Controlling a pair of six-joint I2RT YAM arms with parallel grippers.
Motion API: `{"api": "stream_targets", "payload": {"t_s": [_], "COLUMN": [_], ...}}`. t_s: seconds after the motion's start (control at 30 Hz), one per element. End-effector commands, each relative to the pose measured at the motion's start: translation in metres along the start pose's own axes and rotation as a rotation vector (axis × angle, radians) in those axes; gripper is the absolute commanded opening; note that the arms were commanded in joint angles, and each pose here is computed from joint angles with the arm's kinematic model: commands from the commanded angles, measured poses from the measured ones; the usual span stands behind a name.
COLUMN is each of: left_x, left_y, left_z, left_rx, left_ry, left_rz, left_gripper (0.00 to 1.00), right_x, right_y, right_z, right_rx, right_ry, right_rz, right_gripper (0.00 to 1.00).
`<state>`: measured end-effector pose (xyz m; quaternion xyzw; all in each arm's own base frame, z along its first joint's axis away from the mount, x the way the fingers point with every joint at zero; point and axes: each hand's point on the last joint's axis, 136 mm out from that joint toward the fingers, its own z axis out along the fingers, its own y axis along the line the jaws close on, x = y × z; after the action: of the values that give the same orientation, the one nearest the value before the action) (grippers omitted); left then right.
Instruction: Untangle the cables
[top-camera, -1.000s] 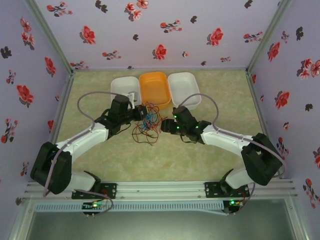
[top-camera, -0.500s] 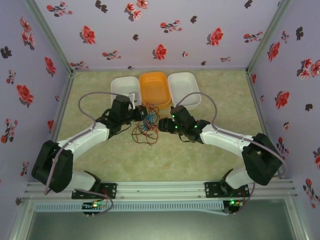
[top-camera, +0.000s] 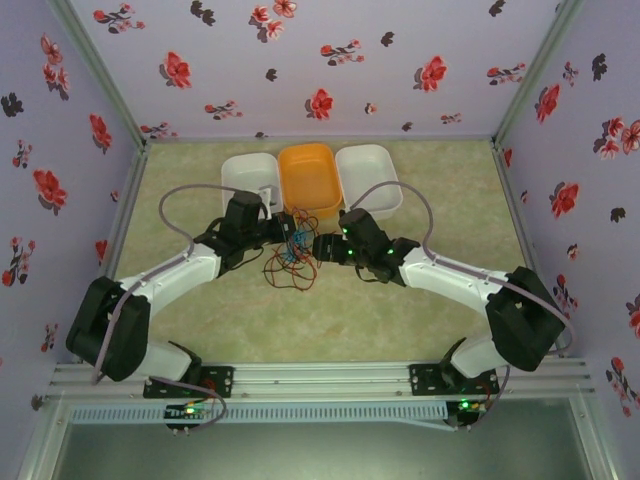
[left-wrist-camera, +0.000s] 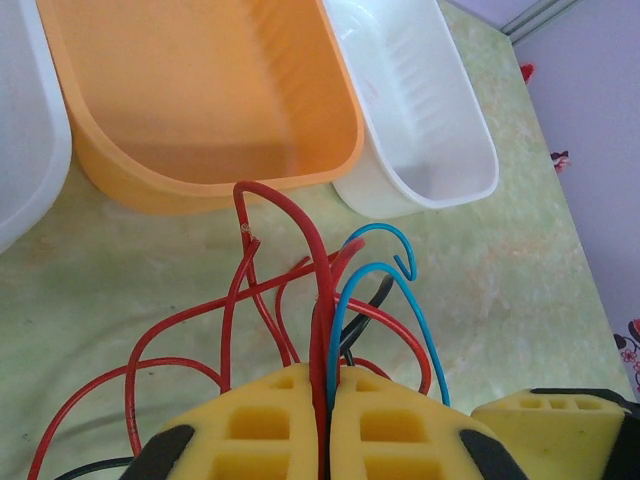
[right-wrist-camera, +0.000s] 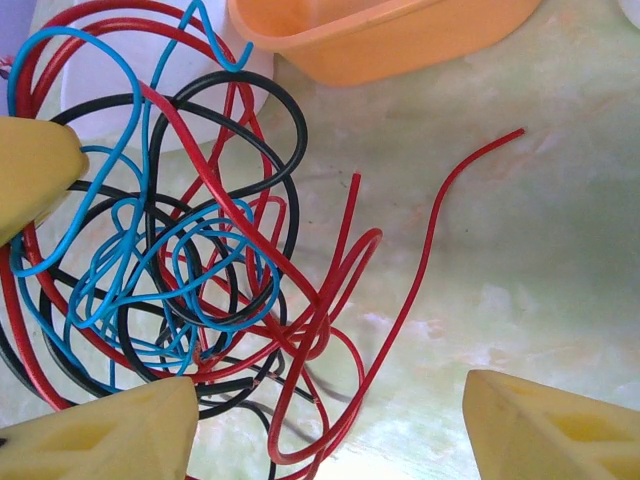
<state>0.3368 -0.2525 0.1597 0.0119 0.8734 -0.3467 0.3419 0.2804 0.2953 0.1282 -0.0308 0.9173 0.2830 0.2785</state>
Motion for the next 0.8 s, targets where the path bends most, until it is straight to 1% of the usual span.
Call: {"api": "stream_targets", "payload": {"t_s": [0.0, 0.1, 0.33, 0.57, 0.63, 0.7, 0.77], "left_x": [-0.005, -0.006, -0.005, -0.006, -0.007, -0.008, -0.007], "left_y": [-0.002, -0.004, -0.003, -0.004, -0.005, -0.005, -0.004], "left_z": [0.001, 0.000, 0.000, 0.001, 0.000, 0.000, 0.001], "left_rx": [0.013, 0.016, 0.014, 0.015, 0.015, 0.013, 0.009], "left_ry": [-0.025, -0.027, -0.025, -0.025, -0.025, -0.022, -0.017], "left_rz": [0.025, 0.028, 0.027, 0.031, 0.036, 0.039, 0.043], "left_gripper": [0.00, 0.00, 0.00, 0.00, 0.00, 0.00, 0.00], "right_x": [-0.008, -0.004, 0.003, 0.010, 0.010, 0.010, 0.009], "right_y": [0.001, -0.001, 0.005, 0.000, 0.000, 0.000, -0.002], "right_z": [-0.002, 0.005, 0.019, 0.027, 0.028, 0.027, 0.024], "right_rx": [0.033, 0.037, 0.015, 0.034, 0.034, 0.039, 0.049], "right_ry": [-0.024, -0.003, 0.050, 0.081, 0.084, 0.083, 0.080], "right_rz": [-0.007, -0.009, -0.017, -0.016, -0.017, -0.018, -0.023], "right_gripper": [0.69, 0.62, 0.54, 0.40, 0.34, 0.21, 0.12]}}
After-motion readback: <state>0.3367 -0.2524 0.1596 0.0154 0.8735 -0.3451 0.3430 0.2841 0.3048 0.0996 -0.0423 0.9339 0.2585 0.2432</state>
